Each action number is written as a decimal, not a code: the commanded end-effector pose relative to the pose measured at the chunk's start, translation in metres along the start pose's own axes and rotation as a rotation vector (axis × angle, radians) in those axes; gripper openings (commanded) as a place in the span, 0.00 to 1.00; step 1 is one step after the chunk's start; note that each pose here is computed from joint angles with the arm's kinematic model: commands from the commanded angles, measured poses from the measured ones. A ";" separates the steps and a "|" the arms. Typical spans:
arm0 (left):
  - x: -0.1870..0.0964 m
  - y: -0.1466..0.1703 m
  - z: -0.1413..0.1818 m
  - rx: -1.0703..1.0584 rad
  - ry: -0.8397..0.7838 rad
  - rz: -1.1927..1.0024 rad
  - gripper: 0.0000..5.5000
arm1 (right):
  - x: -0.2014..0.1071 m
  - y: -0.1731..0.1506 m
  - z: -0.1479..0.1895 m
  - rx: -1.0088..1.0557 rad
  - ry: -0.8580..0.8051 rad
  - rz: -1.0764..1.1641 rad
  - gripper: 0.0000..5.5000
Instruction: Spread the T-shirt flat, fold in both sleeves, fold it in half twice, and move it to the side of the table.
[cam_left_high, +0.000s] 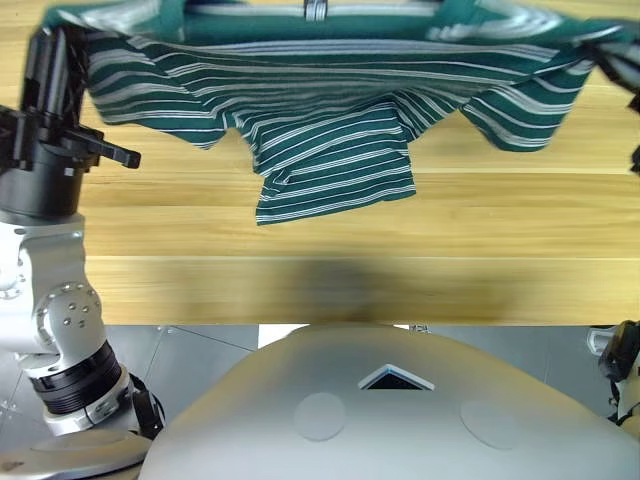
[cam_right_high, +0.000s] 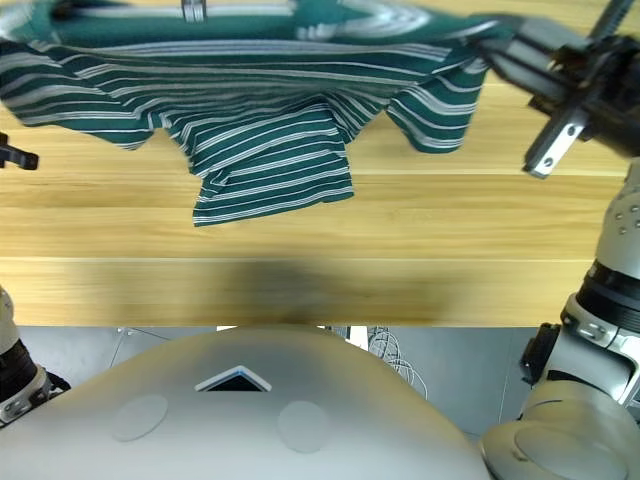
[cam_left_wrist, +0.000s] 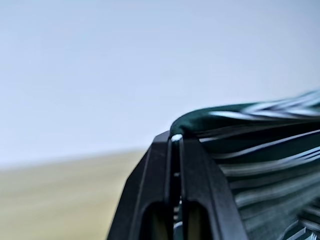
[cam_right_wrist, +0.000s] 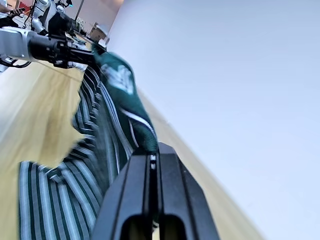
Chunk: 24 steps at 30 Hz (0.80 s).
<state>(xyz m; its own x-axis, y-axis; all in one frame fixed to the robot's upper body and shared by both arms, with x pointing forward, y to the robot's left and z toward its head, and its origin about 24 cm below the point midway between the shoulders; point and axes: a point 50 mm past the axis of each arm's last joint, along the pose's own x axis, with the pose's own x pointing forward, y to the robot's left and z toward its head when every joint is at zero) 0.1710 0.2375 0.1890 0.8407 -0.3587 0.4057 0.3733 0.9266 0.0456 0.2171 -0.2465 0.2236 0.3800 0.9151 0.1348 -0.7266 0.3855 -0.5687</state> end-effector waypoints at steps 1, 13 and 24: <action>0.021 -0.014 0.025 0.086 -0.014 -0.099 0.00 | 0.015 -0.030 0.007 -0.137 0.068 -0.079 0.01; 0.254 0.101 0.040 0.303 0.304 0.328 0.00 | 0.185 -0.178 0.002 -0.084 0.325 -0.683 0.01; 0.269 0.096 0.084 0.395 0.191 0.377 0.00 | 0.168 -0.174 -0.027 -0.001 0.423 -0.691 0.01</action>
<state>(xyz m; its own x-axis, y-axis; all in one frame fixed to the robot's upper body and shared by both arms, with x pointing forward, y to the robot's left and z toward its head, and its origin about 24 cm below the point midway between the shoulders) 0.4035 0.2332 0.3726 0.9604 0.0060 0.2784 -0.0823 0.9612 0.2632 0.4195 -0.1607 0.3394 0.9134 0.3564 0.1969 -0.2271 0.8473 -0.4801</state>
